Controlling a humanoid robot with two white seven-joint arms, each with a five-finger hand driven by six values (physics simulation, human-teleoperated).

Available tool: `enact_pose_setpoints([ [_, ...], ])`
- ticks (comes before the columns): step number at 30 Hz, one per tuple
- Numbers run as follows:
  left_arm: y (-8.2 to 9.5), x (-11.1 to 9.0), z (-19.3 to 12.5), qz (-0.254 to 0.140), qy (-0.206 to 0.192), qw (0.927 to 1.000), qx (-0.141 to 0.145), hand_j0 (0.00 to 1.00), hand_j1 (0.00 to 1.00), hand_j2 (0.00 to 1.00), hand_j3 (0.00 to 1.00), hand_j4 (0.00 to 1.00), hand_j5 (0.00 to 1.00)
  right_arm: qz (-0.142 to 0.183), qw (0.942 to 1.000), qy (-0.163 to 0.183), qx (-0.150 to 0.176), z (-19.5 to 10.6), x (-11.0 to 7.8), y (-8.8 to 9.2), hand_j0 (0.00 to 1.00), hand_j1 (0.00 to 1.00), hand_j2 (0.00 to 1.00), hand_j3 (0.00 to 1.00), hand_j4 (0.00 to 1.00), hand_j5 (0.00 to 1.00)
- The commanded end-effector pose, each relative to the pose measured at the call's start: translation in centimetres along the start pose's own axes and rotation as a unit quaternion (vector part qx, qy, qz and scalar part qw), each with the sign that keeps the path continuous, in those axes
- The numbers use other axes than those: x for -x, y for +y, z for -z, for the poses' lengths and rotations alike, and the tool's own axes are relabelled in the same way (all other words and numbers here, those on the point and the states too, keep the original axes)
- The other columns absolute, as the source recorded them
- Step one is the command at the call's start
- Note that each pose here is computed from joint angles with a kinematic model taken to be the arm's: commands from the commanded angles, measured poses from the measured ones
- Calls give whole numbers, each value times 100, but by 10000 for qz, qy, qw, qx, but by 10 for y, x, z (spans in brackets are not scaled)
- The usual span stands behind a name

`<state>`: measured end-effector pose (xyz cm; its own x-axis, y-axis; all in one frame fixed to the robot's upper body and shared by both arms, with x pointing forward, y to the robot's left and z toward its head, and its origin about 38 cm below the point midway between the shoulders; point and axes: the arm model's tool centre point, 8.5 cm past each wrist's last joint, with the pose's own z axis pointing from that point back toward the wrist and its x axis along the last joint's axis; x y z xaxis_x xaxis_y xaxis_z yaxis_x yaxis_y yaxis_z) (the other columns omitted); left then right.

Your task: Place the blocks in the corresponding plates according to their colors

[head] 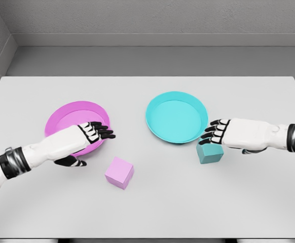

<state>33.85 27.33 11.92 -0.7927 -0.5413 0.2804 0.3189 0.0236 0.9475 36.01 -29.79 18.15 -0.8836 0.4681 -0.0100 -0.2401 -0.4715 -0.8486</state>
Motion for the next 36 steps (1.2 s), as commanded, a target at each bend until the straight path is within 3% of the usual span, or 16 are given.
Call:
enact_pose_setpoints([
  [1,-10,-7,8,-56,-104,9999,66,100,100,100,100,100,100,47,9999,-65,105,8,-3,-2,100,100,100,100,100,100],
  [8,-12,-24,17,-47,-364,9993,49,100,100,100,100,100,100,12,9998,-116,148,15,-6,-4,100,100,100,100,100,100],
  [12,-14,-31,20,-75,-457,9989,29,100,100,100,100,100,100,160,9998,53,65,29,7,11,100,100,100,100,100,100],
  [19,-24,-37,16,-215,-476,9986,66,100,100,100,100,100,100,198,9998,67,65,37,8,14,100,100,100,100,100,100],
  [36,-32,-35,11,-331,-397,9986,120,100,100,100,100,100,100,312,9994,102,-127,50,11,29,100,100,100,100,100,100],
])
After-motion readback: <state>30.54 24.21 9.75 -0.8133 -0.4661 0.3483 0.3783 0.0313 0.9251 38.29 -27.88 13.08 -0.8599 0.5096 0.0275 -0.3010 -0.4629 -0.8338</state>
